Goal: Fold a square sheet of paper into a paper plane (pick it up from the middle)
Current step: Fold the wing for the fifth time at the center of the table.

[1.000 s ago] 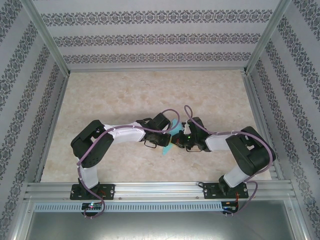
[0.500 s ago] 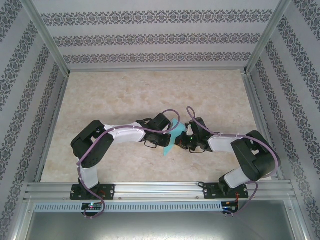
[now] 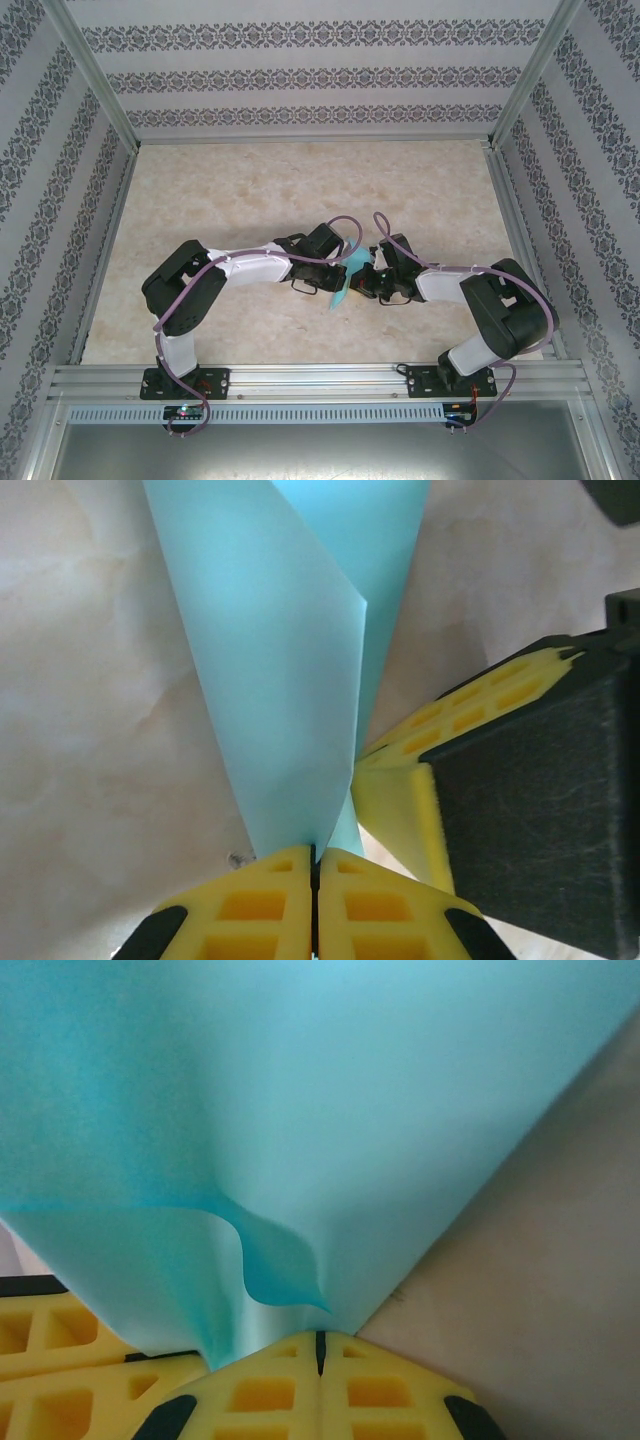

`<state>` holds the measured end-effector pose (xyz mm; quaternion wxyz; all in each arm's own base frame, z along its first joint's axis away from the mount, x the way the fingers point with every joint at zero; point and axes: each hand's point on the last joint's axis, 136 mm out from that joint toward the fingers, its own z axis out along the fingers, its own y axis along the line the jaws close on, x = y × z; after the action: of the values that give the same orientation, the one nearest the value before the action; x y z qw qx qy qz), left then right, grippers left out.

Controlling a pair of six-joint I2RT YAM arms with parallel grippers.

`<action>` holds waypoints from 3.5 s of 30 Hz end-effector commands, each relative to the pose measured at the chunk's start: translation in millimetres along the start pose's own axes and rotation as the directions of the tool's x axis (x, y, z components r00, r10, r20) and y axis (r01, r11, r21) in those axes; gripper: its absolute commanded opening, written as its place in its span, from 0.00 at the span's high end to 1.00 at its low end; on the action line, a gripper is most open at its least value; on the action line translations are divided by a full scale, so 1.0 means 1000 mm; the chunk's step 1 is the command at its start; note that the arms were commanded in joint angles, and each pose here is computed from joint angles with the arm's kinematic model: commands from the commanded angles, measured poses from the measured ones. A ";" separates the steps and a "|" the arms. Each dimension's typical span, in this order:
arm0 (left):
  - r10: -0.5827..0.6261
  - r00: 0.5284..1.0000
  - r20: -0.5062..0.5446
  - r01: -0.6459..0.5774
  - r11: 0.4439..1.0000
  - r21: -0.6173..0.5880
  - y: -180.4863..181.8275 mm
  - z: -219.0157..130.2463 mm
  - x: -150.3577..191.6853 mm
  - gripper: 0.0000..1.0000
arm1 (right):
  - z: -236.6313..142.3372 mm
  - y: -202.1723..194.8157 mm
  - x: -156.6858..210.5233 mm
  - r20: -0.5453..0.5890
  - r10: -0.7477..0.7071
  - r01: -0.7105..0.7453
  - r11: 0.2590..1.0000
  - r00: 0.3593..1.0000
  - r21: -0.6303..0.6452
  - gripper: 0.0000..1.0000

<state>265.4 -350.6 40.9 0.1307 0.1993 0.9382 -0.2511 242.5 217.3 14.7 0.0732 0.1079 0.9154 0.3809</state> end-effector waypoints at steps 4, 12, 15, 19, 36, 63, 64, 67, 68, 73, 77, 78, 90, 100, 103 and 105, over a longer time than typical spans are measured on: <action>0.043 0.999 -0.007 -0.043 0.998 0.039 -0.019 0.002 -0.004 0.90 | 0.004 -0.010 -0.004 0.012 -0.002 0.002 0.999 1.000 0.039 0.98; 0.037 0.998 -0.045 -0.038 0.999 -0.021 -0.005 0.010 0.008 0.90 | -0.011 0.001 -0.005 0.036 -0.026 0.026 1.000 0.999 0.013 0.96; 0.026 0.999 -0.030 -0.028 0.999 -0.041 -0.001 0.008 0.007 0.90 | -0.019 0.005 -0.006 0.050 -0.038 0.038 0.999 0.998 0.012 0.93; 0.014 1.000 -0.008 -0.014 0.998 -0.056 0.002 0.004 0.003 0.90 | -0.025 0.007 -0.004 0.054 -0.033 0.033 0.999 0.998 0.003 0.92; -0.013 0.999 0.032 0.015 0.999 -0.038 0.000 0.001 -0.002 0.90 | 0.002 0.000 -0.003 0.026 0.019 -0.018 0.999 0.999 -0.034 0.94; -0.014 1.000 -0.023 0.015 0.998 0.056 -0.008 0.014 0.017 0.90 | 0.007 -0.013 0.003 0.007 0.052 -0.052 0.999 0.999 -0.014 0.96; -0.015 1.000 -0.026 0.017 0.999 0.047 -0.005 0.015 0.018 0.91 | 0.006 -0.010 0.002 0.011 0.051 -0.051 0.998 0.999 -0.020 0.96; -0.023 1.000 -0.020 0.024 0.999 0.030 0.001 0.016 0.019 0.91 | 0.002 -0.006 0.000 0.024 0.047 -0.046 0.999 0.999 -0.028 0.97; -0.027 0.999 -0.018 0.027 0.999 0.032 0.002 0.016 0.018 0.91 | 0.000 -0.005 0.000 0.028 0.047 -0.046 0.999 0.999 -0.026 0.97; -0.027 1.000 -0.008 0.028 0.999 0.030 0.004 0.015 0.014 0.91 | -0.008 -0.002 -0.003 0.050 0.039 -0.039 0.999 0.998 -0.015 0.97; -0.029 1.000 -0.008 0.029 0.999 0.026 0.007 0.015 0.014 0.91 | -0.014 -0.006 -0.005 0.060 0.033 -0.035 0.999 0.998 0.031 0.97; -0.029 1.000 -0.006 0.029 0.999 0.028 0.006 0.014 0.013 0.91 | -0.015 -0.008 -0.005 0.060 0.030 -0.033 0.998 0.998 0.051 0.97; -0.025 1.000 0.009 0.024 0.997 0.072 -0.005 0.009 0.002 0.91 | -0.008 -0.013 -0.007 0.048 0.034 -0.037 0.997 0.998 0.063 0.97; -0.017 1.000 0.007 0.016 0.995 0.103 -0.016 0.006 -0.003 0.91 | -0.008 -0.017 -0.004 0.036 0.040 -0.042 0.997 0.999 0.069 0.97; -0.014 1.000 0.004 0.014 0.994 0.109 -0.017 0.006 -0.003 0.91 | -0.008 -0.017 -0.003 0.036 0.040 -0.043 0.997 0.999 0.070 0.97; -0.014 1.000 0.001 0.014 0.994 0.109 -0.018 0.008 -0.004 0.90 | -0.008 -0.017 -0.003 0.035 0.038 -0.040 0.997 0.999 0.069 0.97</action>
<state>258.2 -364.2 43.2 0.1237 0.1986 0.9258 -0.2970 241.4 203.8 14.8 0.0794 0.1355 0.9193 0.3609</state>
